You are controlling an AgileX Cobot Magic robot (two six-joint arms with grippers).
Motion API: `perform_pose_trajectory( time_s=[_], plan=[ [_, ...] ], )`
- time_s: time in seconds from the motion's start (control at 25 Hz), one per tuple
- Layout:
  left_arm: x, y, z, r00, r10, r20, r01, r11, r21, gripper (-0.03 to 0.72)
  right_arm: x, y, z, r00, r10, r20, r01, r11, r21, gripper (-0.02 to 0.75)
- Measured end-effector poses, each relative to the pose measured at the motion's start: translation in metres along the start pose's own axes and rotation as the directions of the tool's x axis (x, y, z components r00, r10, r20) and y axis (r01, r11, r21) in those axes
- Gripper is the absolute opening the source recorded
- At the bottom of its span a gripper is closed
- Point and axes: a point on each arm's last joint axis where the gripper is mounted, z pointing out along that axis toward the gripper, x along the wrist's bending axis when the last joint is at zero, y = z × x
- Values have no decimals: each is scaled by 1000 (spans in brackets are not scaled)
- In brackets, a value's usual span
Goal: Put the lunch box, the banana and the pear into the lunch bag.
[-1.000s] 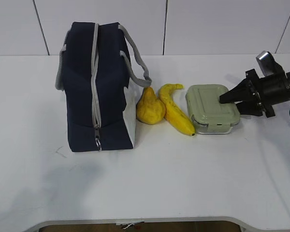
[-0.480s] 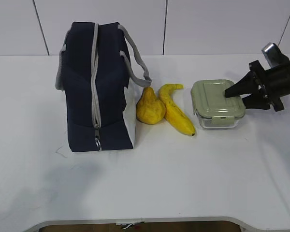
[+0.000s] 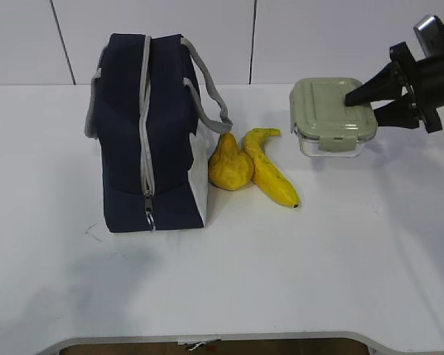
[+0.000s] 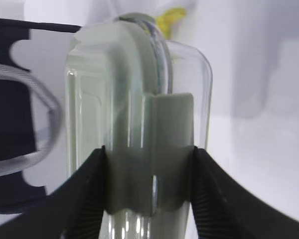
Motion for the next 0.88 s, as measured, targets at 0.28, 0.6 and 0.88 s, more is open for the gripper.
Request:
perform_pose_trajectory(
  time_s=[0.28, 0.6, 0.88],
  plan=[
    [-10, 26, 3, 996, -49, 80, 45, 997, 55, 240, 42, 0, -9, 995, -39, -89, 34, 998, -59, 376],
    [-27, 86, 17, 972, -112, 206, 87, 988, 127, 286, 83, -7, -1, 982, -104, -157, 97, 994, -56, 376],
    [-42, 123, 62, 935, -109, 336, 22, 968, 251, 319, 123, -7, 10, 956, -203, -214, 198, 979, -48, 376]
  ],
)
